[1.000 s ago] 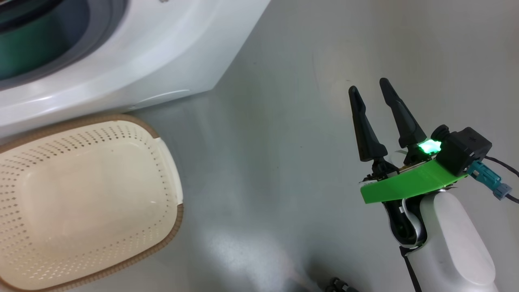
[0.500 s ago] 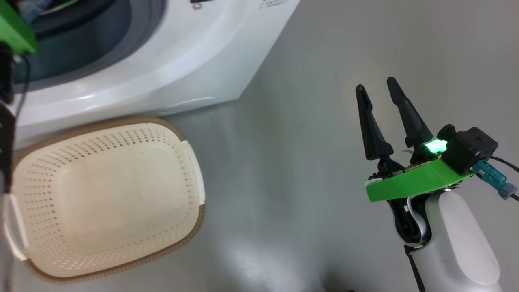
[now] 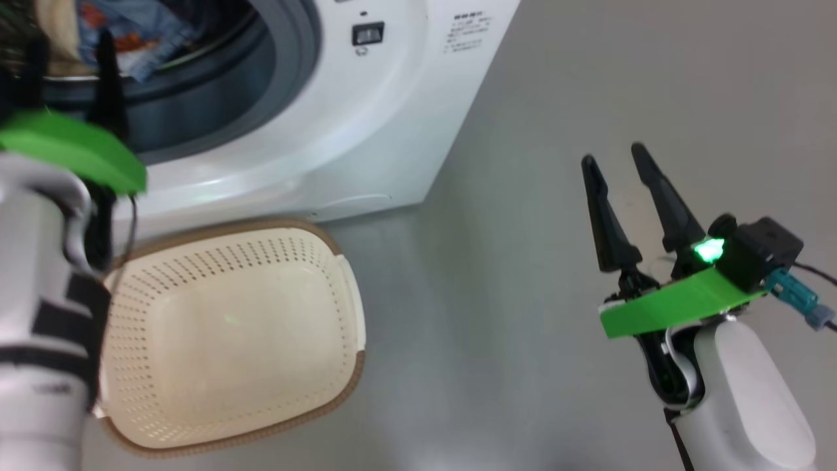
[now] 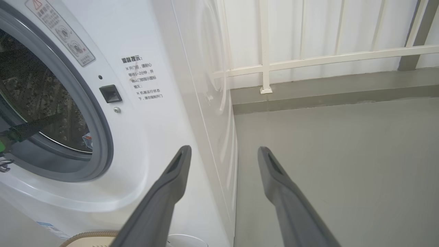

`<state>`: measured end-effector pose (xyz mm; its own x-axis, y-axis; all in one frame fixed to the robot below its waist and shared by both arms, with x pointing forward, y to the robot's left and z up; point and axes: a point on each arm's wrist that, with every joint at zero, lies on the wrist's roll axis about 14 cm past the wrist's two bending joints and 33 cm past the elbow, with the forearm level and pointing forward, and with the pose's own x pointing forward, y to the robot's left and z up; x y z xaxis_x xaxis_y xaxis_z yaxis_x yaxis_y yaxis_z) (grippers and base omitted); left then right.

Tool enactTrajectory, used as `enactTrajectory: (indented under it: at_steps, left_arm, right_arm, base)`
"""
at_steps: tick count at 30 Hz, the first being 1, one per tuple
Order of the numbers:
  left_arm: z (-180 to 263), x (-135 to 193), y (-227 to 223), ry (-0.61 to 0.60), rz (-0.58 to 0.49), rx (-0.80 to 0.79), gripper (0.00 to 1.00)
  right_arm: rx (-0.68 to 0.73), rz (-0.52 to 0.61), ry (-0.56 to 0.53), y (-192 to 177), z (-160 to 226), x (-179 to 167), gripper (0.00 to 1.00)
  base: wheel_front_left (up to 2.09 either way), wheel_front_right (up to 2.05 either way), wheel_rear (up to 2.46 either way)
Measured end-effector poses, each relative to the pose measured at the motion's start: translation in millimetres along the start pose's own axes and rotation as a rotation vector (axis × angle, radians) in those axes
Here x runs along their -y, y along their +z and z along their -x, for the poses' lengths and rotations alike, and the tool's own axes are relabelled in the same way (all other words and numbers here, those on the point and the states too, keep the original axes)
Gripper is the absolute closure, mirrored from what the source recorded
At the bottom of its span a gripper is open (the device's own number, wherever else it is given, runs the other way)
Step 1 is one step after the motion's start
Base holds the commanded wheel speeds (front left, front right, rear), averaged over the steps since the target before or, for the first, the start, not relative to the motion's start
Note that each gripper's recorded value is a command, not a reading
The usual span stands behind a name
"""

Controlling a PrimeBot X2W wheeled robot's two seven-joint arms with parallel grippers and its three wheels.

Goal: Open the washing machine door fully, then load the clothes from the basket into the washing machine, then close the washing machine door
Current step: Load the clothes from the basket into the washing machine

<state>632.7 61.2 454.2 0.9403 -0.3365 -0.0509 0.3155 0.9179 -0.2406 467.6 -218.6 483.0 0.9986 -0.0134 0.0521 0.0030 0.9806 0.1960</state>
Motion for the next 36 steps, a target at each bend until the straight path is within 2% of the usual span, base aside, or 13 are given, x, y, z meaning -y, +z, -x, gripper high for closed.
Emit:
enactTrajectory:
  at_steps: [15,24,31,36]
  left_arm:
    - [104.3,6.5,29.9,0.043,0.029,0.129,0.00]
    - [159.3,-1.1,40.8,0.107,0.030,0.164,0.00]
    - [201.3,-7.4,42.9,0.181,0.076,0.183,0.00]
    - [224.4,-3.7,47.5,0.187,0.075,0.201,0.00]
  right_arm:
    - [0.050,-0.006,0.058,27.7,18.4,-18.8,0.00]
    - [0.081,-0.004,0.110,43.2,27.2,-35.4,0.00]
    - [0.086,-0.011,0.124,48.3,43.0,-39.9,0.00]
    - [0.099,-0.014,0.139,54.2,51.6,-45.5,0.00]
  base:
    - [0.00,0.00,0.00]
    - [0.00,0.00,0.00]
    - [0.00,0.00,0.00]
    - [0.00,0.00,0.00]
